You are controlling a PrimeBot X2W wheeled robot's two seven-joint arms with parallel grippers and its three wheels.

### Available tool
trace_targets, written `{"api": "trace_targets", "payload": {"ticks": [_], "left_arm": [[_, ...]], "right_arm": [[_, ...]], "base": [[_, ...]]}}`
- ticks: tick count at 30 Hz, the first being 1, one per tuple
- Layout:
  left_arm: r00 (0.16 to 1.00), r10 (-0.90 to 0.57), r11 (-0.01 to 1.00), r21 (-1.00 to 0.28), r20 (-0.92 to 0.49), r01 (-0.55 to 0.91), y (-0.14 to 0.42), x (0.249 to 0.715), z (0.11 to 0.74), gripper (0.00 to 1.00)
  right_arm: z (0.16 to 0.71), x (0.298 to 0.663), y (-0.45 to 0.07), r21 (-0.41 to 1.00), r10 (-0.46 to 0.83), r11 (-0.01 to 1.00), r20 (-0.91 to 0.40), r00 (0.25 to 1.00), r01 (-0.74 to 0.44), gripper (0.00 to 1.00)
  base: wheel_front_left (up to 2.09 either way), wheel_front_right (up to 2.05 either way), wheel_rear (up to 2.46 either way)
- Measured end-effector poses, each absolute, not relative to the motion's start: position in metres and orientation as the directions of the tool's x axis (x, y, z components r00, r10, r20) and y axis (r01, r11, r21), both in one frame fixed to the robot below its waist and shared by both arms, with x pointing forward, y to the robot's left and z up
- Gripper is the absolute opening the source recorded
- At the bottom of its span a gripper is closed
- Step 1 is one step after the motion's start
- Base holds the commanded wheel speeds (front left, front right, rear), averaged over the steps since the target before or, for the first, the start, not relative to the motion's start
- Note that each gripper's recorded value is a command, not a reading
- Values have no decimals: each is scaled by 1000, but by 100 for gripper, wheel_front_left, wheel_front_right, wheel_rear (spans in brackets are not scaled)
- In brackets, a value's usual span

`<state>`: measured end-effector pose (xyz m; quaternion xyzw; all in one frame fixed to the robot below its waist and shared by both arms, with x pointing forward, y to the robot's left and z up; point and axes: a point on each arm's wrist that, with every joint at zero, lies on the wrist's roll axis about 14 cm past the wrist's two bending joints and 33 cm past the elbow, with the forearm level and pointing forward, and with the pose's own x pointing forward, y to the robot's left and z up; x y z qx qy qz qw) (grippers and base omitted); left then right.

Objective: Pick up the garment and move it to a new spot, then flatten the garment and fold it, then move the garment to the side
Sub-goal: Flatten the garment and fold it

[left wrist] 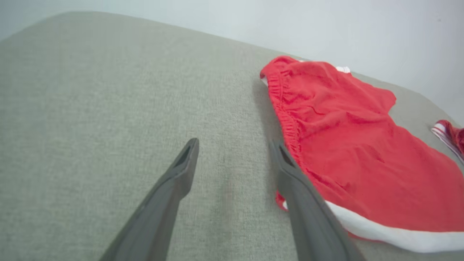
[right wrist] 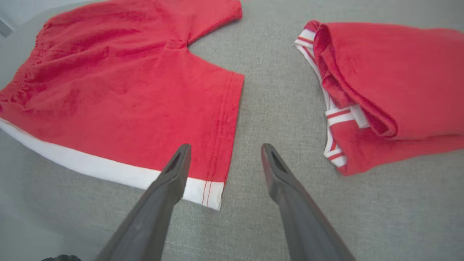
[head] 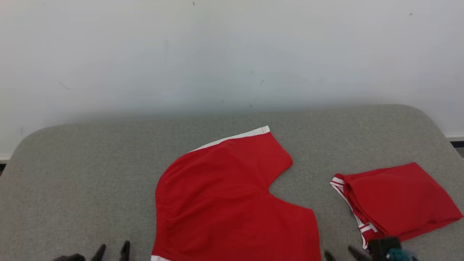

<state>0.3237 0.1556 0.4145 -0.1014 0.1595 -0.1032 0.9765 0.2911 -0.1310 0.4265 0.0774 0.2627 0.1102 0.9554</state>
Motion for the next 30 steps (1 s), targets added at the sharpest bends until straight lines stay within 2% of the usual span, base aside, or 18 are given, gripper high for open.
{"api": "trace_targets", "payload": {"ticks": [4,9,12,24,30], "left_arm": [[975,-130,978,-187,-179,96,177,337,446,100],[992,-110,987,-129,-68,100,174,344,479,100],[992,-122,985,-123,2,122,167,345,500,100],[994,-106,985,-135,21,107,168,323,500,100],[999,-36,990,-135,4,36,188,314,493,100]], "right_arm": [[463,318,-146,181,185,975,-348,919,-128,100],[510,337,-156,111,127,988,-146,981,-111,100],[545,347,-154,129,97,987,-1,995,-96,100],[536,347,-177,160,1,987,5,1000,-2,100],[539,349,-178,179,-16,984,30,999,11,100]], "base": [[0,0,0],[0,0,0],[0,0,0],[0,0,0],[0,0,0]]}}
